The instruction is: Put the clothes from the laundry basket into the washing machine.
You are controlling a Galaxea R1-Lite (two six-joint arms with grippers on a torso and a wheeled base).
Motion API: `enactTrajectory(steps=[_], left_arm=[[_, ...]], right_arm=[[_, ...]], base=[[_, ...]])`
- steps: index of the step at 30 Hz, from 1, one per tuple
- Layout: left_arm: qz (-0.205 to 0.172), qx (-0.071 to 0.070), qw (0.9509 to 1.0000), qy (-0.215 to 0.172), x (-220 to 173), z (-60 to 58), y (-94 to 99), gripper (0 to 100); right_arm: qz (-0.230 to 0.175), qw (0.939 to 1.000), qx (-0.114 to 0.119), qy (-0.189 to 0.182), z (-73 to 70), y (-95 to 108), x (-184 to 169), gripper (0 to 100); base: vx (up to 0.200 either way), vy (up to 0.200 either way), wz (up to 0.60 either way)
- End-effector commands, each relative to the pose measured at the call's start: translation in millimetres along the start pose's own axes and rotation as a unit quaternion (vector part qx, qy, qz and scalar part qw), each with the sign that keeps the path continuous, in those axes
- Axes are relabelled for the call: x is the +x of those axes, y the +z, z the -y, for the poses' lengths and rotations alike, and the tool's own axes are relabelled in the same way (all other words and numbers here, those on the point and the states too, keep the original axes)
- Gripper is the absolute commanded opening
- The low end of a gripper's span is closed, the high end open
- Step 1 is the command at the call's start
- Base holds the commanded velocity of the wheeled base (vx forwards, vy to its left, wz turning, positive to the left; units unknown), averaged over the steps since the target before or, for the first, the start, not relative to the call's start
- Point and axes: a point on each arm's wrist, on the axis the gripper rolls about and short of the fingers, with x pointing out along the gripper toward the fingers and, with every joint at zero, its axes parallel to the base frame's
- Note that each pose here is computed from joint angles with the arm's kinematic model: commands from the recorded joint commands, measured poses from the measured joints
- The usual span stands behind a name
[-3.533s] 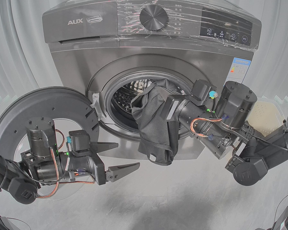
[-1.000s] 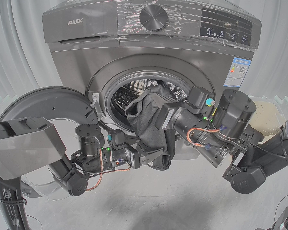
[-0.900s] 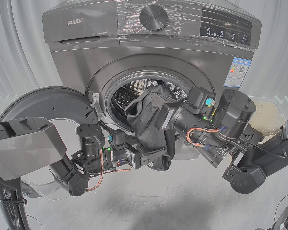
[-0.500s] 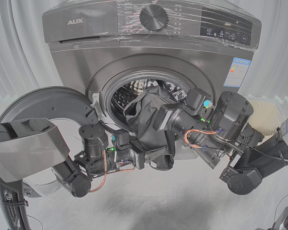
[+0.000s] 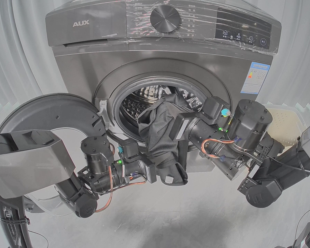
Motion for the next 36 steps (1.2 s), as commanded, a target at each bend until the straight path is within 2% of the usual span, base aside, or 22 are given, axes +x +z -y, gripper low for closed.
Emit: enactTrajectory(steps=[1, 3, 4, 7, 10, 11, 13, 15, 18, 19, 24, 27, 34, 36], left_arm=[[0.007, 0.006, 0.9999, -0.013, -16.4, 17.8, 3.7, 0], [0.003, 0.008, 0.9999, -0.013, -22.6, 20.1, 1.6, 0], [0.003, 0.008, 0.9999, -0.013, -22.6, 20.1, 1.6, 0], [0.002, 0.009, 0.9999, -0.011, -31.6, 21.4, 5.6, 0], [0.017, 0.014, 0.9997, -0.011, -32.5, 22.4, 14.8, 0], [0.032, 0.016, 0.9993, -0.008, -34.9, 21.2, 24.1, 0], [0.040, 0.018, 0.9990, -0.004, -37.4, 19.5, 29.3, 0], [0.053, 0.026, 0.9982, 0.005, -40.3, 14.5, 37.4, 0], [0.057, 0.027, 0.9980, 0.009, -41.5, 12.0, 39.4, 0], [0.069, 0.032, 0.9968, 0.026, -44.7, 1.8, 46.3, 0], [0.078, 0.034, 0.9960, 0.027, -41.8, -1.5, 49.9, 0], [0.077, 0.034, 0.9961, 0.025, -41.7, -0.3, 49.9, 0], [0.078, 0.034, 0.9960, 0.025, -42.5, -0.3, 50.6, 0], [0.079, 0.035, 0.9960, 0.025, -42.3, -0.4, 50.9, 0]], right_arm=[[-0.004, 0.9999, -0.007, -0.013, 9.5, -2.8, 1.6, 0], [-0.011, 0.9997, -0.014, -0.015, 12.7, -6.3, 1.0, 0], [-0.011, 0.9997, -0.014, -0.015, 12.7, -6.3, 1.0, 100], [-0.030, 0.9992, -0.019, -0.018, 15.6, -12.9, -3.5, 100], [-0.050, 0.9981, -0.025, -0.024, 20.2, -20.0, -9.5, 100], [-0.067, 0.9966, -0.030, -0.035, 28.4, -25.8, -16.1, 100], [-0.076, 0.9956, -0.036, -0.042, 33.5, -28.6, -19.4, 100], [-0.099, 0.9923, -0.053, -0.052, 42.5, -35.5, -28.4, 100], [-0.107, 0.9912, -0.054, -0.055, 44.2, -36.6, -31.5, 100], [-0.137, 0.9868, -0.060, -0.062, 47.8, -41.2, -41.0, 100], [-0.157, 0.9832, -0.063, -0.068, 52.8, -46.8, -45.7, 100], [-0.175, 0.9790, -0.066, -0.080, 59.9, -53.1, -49.2, 100], [-0.183, 0.9765, -0.070, -0.090, 66.4, -56.6, -49.8, 100], [-0.195, 0.9739, -0.071, -0.093, 69.4, -61.7, -52.6, 100]], base=[[0.000, 0.000, 0.00], [0.000, 0.000, 0.00], [0.000, 0.000, 0.00], [0.000, 0.000, 0.00], [0.000, 0.000, 0.00], [0.000, 0.000, 0.00], [0.000, 0.000, 0.00], [0.000, 0.000, 0.00], [0.000, 0.000, 0.00], [0.000, 0.000, 0.00], [0.000, 0.000, 0.00], [0.000, 0.000, 0.00], [0.000, 0.000, 0.00], [0.000, 0.000, 0.00]])
